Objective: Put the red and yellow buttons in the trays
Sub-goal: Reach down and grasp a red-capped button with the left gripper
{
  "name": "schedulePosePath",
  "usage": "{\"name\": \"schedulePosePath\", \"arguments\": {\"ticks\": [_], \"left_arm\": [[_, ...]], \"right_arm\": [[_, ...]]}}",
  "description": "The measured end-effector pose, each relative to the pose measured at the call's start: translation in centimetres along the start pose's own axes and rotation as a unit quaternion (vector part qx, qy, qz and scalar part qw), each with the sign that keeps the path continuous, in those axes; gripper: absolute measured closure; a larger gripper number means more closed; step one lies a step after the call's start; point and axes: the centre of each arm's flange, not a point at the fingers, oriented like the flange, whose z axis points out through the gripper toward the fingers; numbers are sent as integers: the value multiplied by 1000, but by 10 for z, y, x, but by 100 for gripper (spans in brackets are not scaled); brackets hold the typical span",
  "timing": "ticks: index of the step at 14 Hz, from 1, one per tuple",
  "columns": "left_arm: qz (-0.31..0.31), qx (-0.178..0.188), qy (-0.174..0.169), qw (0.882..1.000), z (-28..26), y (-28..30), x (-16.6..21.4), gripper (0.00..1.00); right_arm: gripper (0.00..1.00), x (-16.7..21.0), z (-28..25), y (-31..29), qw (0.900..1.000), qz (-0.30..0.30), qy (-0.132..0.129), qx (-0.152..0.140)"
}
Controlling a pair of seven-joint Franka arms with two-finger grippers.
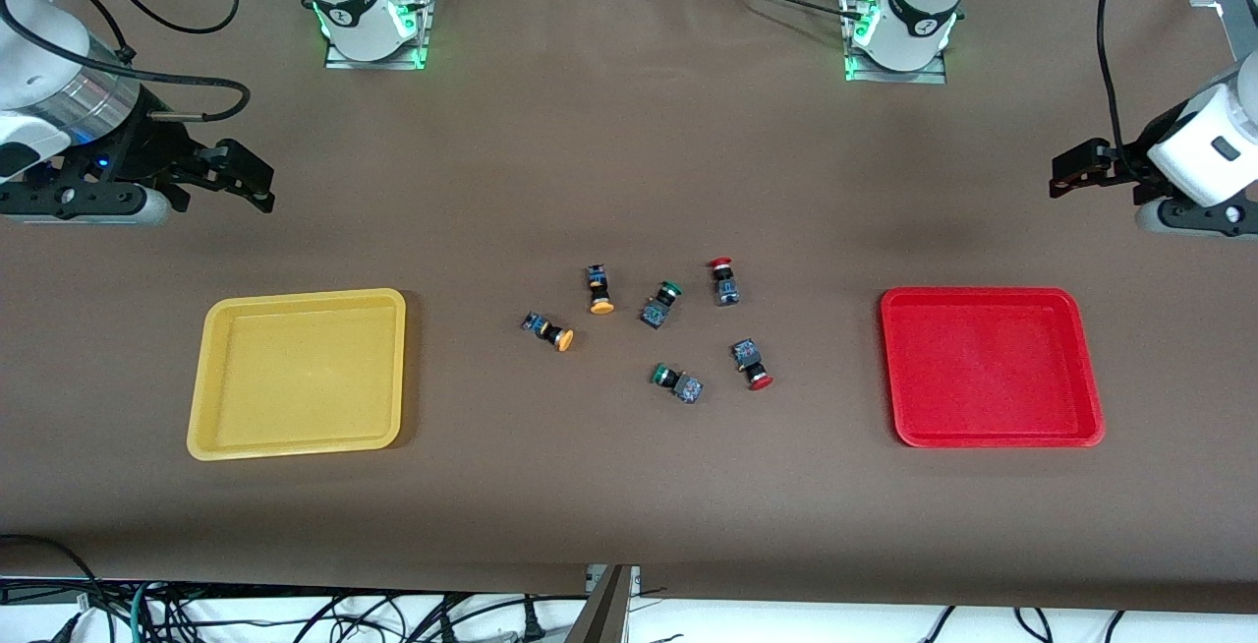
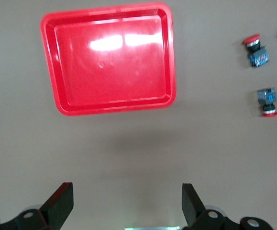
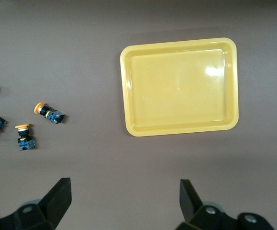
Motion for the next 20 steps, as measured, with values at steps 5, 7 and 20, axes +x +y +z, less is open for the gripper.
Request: {"name": "schedulePosePath", "arguments": {"ticks": [5,7,20], "left_arm": [[15,-23,-29,999,46,22,31,0],[8,-35,-11,999,62,44,51,0],[-176,-64,118,975,262,290,141,0]], "right_arm": [[0,0,0,-2,1000,-2,0,0],[0,0,0,-2,1000,-2,0,0],[0,0,-1,-2,1000,-1,1,0]]}}
